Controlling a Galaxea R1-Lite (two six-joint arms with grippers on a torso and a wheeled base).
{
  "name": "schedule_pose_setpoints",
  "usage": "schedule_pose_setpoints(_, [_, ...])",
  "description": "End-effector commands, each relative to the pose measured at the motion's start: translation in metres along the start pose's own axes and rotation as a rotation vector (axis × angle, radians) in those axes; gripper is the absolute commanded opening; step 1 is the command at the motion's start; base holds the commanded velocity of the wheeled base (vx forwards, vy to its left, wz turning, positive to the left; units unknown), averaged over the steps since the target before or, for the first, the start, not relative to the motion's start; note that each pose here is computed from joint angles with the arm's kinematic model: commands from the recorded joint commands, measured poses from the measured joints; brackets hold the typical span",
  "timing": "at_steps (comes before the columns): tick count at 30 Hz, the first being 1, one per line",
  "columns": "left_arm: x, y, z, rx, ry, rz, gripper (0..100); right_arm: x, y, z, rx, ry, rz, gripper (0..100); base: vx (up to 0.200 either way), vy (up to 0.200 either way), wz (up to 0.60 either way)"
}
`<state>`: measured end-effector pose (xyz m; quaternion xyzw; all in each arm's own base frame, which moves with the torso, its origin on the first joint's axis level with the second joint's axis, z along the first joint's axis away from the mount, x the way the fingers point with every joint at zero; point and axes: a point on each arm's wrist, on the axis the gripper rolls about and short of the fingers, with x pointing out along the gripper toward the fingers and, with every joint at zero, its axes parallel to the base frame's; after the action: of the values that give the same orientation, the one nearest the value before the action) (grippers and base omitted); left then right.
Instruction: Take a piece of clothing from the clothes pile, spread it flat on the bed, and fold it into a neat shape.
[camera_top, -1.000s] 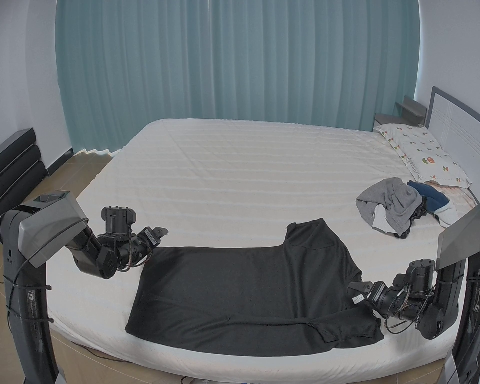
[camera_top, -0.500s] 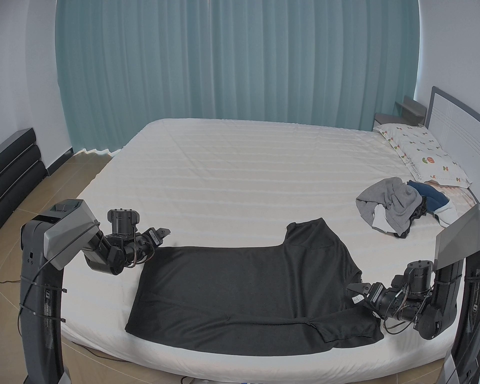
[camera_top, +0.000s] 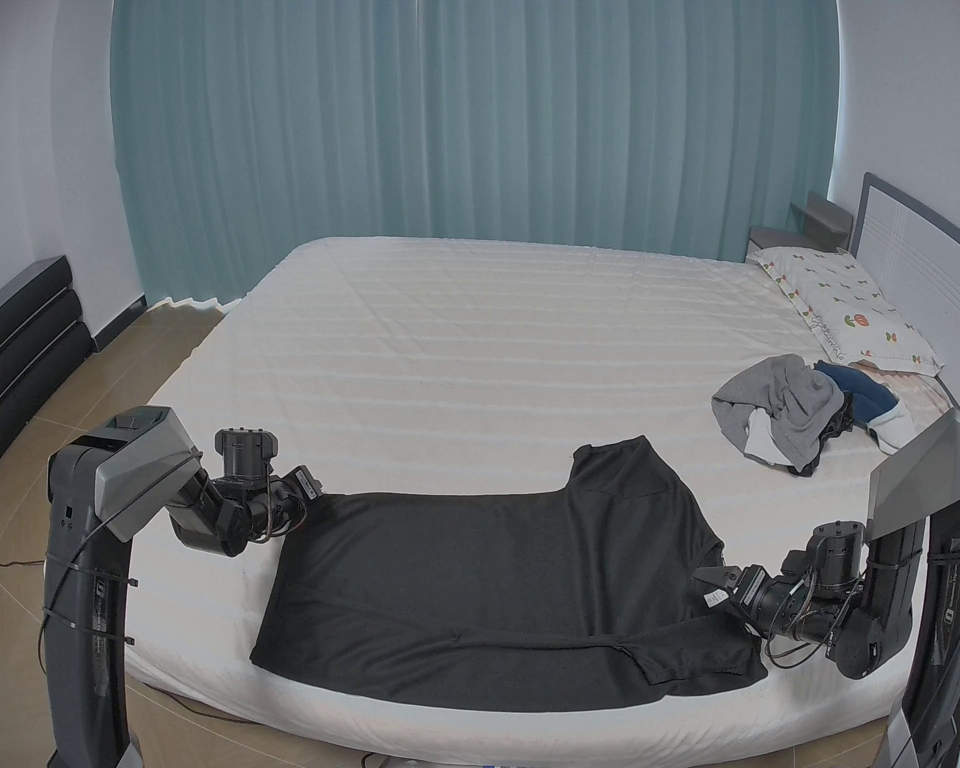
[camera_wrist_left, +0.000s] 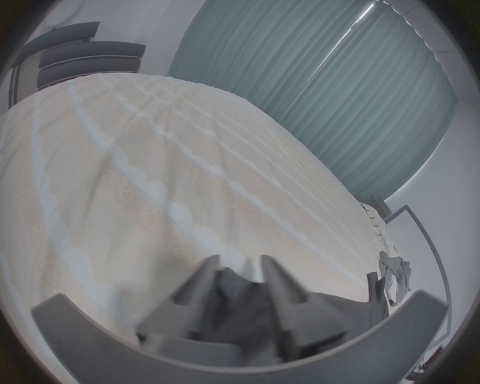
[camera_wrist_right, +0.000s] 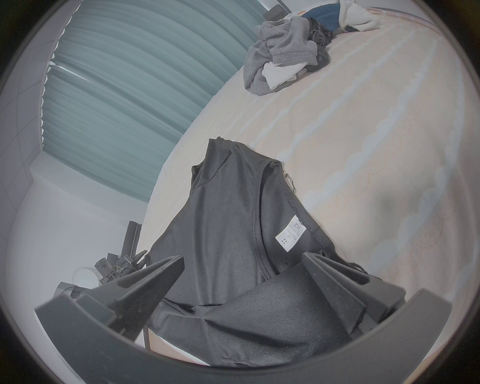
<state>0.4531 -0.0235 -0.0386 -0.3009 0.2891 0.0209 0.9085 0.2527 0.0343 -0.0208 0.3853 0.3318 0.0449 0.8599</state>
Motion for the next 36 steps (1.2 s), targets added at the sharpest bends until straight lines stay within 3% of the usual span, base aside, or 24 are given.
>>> schedule_pose_setpoints(1, [-0.004,0.002,-0.001,-0.005,0.004,0.009,0,0.007,0.005,0.010,-0.015,-0.060,0.023,100,0.000,0.000,0.00])
schedule_pose_setpoints(6, [-0.012,0.000,-0.001,-0.002,-0.049,-0.014,0,0.021,0.016,0.022,-0.046,-0.128,0.049,100,0.000,0.000,0.00])
schedule_pose_setpoints(13, [-0.016,0.000,-0.002,-0.011,-0.088,-0.038,0,0.066,0.037,0.058,-0.177,-0.206,0.038,100,0.000,0.000,0.00])
schedule_pose_setpoints(19, [-0.024,-0.001,-0.002,-0.074,-0.080,-0.038,0,0.109,0.055,0.081,-0.204,-0.179,0.008,100,0.000,0.000,0.00])
schedule_pose_setpoints(20, [-0.025,-0.001,-0.003,-0.093,-0.076,-0.036,0,0.123,0.056,0.089,-0.198,-0.146,-0.029,100,0.000,0.000,0.00])
schedule_pose_setpoints(25, [-0.026,0.000,-0.006,-0.106,-0.066,-0.031,0,0.158,0.049,0.101,-0.211,-0.106,-0.088,100,0.000,0.000,0.00])
schedule_pose_setpoints(30, [-0.026,0.000,-0.007,-0.107,-0.063,-0.029,0,0.186,0.033,0.102,-0.270,-0.118,-0.096,100,0.000,0.000,0.00])
schedule_pose_setpoints(36, [-0.027,0.000,-0.006,-0.107,-0.063,-0.032,0,0.193,0.034,0.117,-0.271,-0.161,-0.079,100,0.000,0.000,0.00])
